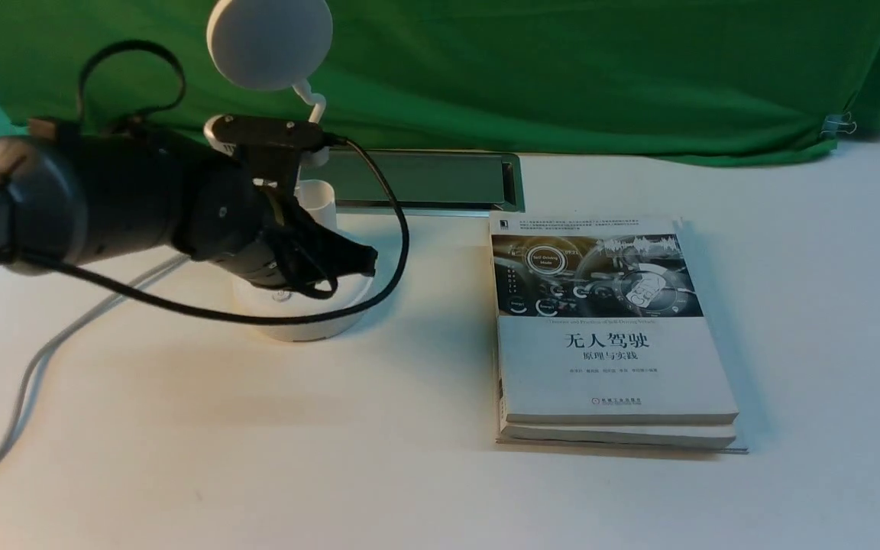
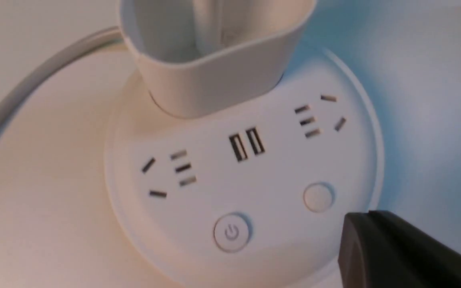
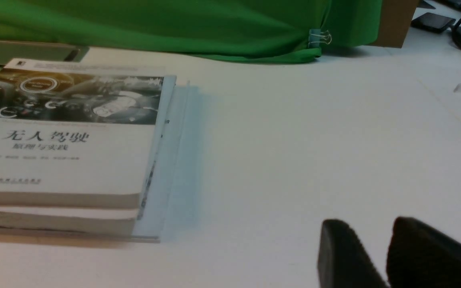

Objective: Turn on the desk lamp on the white desktop with your hand.
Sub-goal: 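Press the power button on the lamp base to turn the lamp on with the left gripper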

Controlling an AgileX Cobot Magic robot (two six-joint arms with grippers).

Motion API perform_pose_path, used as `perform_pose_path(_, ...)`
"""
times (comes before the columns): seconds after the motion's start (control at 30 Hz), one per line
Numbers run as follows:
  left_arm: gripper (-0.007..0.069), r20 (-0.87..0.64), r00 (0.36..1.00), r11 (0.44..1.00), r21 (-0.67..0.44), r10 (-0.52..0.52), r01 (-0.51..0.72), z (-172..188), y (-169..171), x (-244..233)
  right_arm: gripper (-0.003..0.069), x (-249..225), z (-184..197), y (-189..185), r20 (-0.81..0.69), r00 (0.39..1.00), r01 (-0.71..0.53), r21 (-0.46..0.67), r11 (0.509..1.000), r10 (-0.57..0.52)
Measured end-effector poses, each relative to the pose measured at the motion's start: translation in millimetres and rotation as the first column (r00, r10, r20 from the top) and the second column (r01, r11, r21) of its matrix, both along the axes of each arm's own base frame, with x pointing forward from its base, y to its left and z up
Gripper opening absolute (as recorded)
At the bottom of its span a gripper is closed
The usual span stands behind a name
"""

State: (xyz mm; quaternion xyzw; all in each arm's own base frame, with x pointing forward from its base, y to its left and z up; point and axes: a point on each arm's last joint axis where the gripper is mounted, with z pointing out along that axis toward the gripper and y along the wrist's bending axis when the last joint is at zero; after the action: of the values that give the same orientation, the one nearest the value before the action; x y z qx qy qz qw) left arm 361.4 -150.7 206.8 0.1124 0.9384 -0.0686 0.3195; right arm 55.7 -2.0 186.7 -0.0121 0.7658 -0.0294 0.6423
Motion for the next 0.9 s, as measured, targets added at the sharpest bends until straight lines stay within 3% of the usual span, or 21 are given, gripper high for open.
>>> perform_pose_path(0.9, 0.0001, 0.011, 1.0, 1.0, 0.003, 0.004, -0.004, -34, -7, 17, 0.0238, 0, 0, 0, 0.0, 1.0, 0.0, 0.0, 1.0, 0.0)
